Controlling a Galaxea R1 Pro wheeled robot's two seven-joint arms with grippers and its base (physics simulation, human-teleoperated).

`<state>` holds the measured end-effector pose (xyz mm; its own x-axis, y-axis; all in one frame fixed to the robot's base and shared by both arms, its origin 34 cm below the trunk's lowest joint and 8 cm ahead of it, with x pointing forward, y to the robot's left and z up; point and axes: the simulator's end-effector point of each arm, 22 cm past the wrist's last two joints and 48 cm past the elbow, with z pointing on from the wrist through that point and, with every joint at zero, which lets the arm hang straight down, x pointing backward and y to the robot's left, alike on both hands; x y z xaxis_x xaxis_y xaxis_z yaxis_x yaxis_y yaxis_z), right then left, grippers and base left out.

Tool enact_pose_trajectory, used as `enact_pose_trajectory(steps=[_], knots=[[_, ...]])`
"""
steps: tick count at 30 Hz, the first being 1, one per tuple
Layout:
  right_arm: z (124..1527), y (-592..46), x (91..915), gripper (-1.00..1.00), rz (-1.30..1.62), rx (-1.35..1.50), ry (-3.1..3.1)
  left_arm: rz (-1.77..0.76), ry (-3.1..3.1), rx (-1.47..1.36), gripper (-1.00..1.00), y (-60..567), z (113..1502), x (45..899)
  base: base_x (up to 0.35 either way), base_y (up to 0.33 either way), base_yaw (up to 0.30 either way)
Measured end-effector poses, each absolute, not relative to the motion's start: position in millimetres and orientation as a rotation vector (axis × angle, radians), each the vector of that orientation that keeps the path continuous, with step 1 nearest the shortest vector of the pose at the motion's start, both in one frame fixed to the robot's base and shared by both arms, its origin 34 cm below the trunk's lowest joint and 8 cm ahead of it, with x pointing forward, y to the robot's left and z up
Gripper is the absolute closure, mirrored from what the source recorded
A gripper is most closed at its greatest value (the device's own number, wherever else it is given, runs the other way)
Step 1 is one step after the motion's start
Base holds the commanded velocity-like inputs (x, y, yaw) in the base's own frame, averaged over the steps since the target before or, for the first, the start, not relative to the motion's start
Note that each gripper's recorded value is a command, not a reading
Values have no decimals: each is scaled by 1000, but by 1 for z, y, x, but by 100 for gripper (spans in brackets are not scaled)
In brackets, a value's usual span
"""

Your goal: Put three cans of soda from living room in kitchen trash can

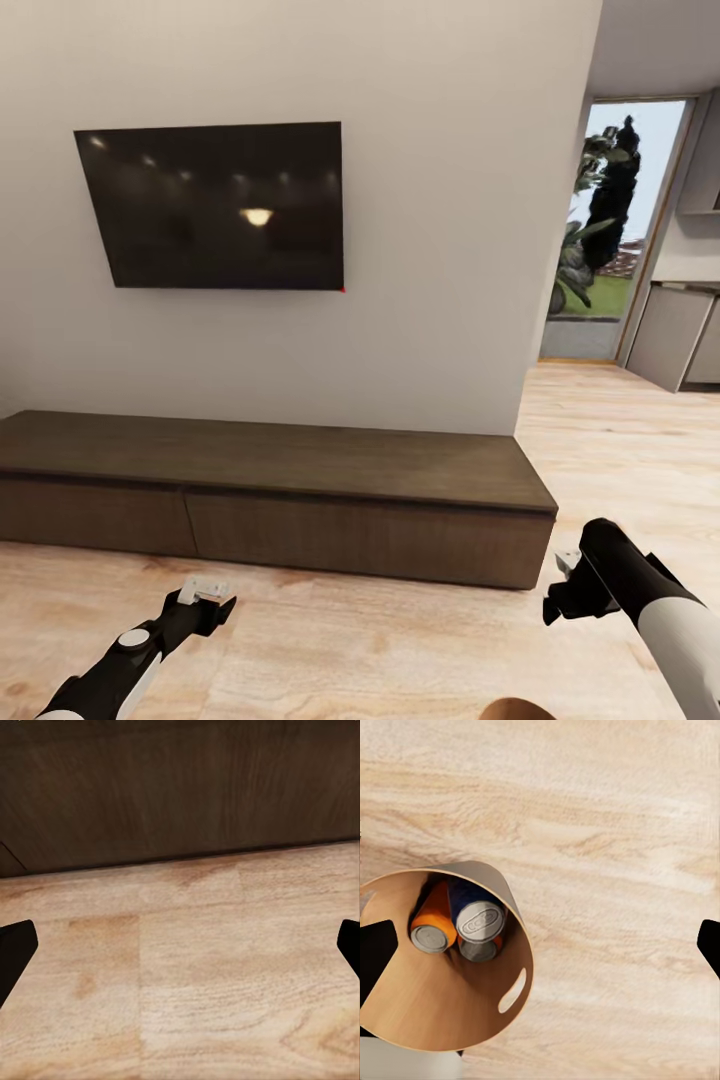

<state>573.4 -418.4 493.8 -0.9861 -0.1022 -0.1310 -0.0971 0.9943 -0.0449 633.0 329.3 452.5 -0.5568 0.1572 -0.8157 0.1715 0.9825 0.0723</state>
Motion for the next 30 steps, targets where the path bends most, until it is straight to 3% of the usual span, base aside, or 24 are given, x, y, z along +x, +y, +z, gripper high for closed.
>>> enact_pose_trajectory(steps=[23, 30], knots=[[458, -425, 526, -100, -127, -364, 3007, 110, 2223, 170, -100, 361, 463, 619, 0, 0, 0], [438, -434, 500, -100, -131, -346, 2971, 133, 2333, 148, -100, 378, 429, 568, 0, 0, 0]])
